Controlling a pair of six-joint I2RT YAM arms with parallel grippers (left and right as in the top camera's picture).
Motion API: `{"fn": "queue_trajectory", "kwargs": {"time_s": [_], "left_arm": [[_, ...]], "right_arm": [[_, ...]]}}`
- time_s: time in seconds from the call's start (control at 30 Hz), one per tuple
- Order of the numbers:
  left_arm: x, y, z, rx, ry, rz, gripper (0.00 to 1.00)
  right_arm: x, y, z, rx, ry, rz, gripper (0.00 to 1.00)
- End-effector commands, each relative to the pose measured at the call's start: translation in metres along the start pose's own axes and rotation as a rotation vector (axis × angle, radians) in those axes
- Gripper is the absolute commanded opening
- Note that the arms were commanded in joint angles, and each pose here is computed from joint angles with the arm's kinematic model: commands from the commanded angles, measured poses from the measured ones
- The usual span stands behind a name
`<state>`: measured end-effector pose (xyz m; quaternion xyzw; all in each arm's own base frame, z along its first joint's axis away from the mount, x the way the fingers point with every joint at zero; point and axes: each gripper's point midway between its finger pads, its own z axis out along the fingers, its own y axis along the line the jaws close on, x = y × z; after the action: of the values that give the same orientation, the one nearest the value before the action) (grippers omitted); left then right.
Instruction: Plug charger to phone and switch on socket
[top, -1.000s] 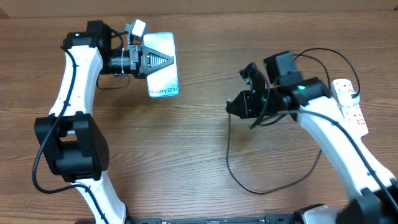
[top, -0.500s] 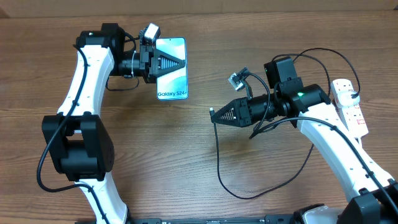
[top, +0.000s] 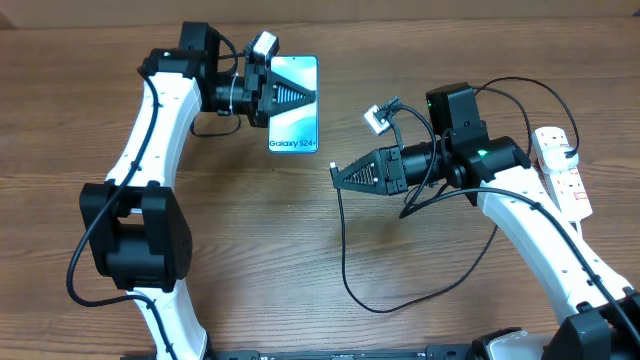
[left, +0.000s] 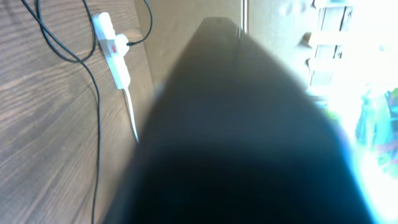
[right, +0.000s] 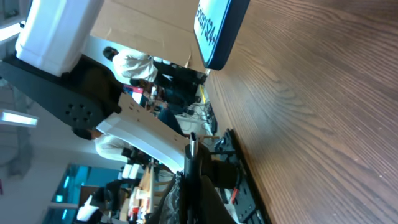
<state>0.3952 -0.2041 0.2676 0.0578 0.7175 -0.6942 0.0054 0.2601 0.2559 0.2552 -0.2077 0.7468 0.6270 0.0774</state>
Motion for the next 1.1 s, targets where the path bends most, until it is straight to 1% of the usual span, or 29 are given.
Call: {"fn": "queue_trajectory", "kwargs": {"time_s": [0.0, 0.17, 0.3, 0.37, 0.8, 1.07], "left_arm": [[0.002, -0.007, 0.010, 0.046, 0.034, -0.106, 0.04], [0.005, -0.010, 0.031, 0.047, 0.086, -0.095, 0.04], [0.004, -0.004, 0.044, 0.001, 0.098, -0.094, 0.05], [0.004, -0.005, 0.048, 0.001, 0.106, -0.080, 0.04], [0.009, -0.008, 0.064, 0.005, 0.142, -0.052, 0.04], [0.008, -0.009, 0.065, 0.008, 0.142, -0.029, 0.04]], "right_arm": [[0.003, 0.003, 0.002, -0.025, 0.012, 0.046, 0.04], [0.006, 0.004, 0.005, -0.027, 0.026, 0.055, 0.04], [0.009, 0.008, 0.011, -0.035, 0.043, 0.065, 0.04], [0.008, 0.008, 0.012, -0.036, 0.042, 0.058, 0.04], [-0.008, 0.000, 0.012, 0.023, -0.012, 0.107, 0.04], [-0.013, -0.006, 0.011, 0.058, -0.036, 0.148, 0.04]]}}
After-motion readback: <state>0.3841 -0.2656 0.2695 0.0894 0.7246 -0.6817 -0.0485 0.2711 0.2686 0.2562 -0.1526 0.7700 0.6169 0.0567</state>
